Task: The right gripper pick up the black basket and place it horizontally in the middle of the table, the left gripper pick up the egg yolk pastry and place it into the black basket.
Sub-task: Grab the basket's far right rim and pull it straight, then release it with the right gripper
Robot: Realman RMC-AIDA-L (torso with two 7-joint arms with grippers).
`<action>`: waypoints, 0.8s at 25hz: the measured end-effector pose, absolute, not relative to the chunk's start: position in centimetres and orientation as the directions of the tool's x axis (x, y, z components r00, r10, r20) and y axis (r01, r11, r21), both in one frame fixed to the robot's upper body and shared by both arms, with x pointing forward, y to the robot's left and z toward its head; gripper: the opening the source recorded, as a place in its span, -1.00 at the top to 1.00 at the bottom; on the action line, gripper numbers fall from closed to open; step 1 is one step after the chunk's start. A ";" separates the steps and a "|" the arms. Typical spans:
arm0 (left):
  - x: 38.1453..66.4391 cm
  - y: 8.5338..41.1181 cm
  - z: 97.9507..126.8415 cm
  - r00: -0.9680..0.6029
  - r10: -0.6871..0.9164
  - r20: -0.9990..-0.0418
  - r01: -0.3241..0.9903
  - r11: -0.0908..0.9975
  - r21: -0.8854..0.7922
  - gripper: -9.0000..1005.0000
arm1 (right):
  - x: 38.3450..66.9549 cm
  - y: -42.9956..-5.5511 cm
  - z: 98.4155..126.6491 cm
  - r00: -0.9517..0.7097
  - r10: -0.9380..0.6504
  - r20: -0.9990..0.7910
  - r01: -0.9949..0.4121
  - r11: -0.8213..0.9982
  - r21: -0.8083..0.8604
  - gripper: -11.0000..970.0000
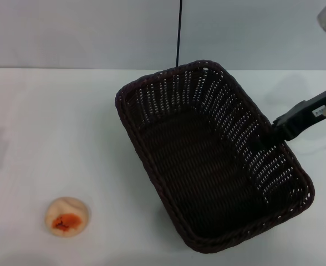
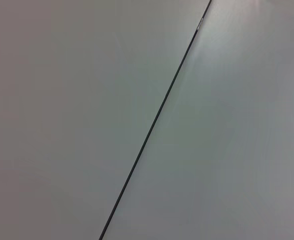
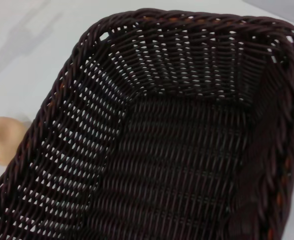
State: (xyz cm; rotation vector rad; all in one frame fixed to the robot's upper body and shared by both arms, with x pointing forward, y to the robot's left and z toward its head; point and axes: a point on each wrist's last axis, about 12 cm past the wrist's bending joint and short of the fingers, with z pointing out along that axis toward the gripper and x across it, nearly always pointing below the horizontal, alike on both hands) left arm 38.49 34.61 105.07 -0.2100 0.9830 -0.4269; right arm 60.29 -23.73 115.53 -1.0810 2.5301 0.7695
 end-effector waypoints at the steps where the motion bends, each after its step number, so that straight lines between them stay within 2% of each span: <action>1: 38.5 34.6 105.1 0.481 -0.440 -0.758 0.254 0.898 -0.360 -0.45 | 60.2 -23.6 115.4 -0.678 -0.583 -0.448 -0.734 0.575 0.363 -0.31; 6: 38.4 34.7 105.0 0.477 -0.438 -0.762 0.248 0.899 -0.362 -0.45 | 60.1 -23.4 115.0 -0.675 -0.589 -0.445 -0.736 0.575 0.357 -0.17; 20: 38.3 34.7 105.0 0.476 -0.438 -0.763 0.246 0.899 -0.362 -0.45 | 60.0 -24.4 114.9 -0.700 -0.557 -0.448 -0.711 0.604 0.360 0.47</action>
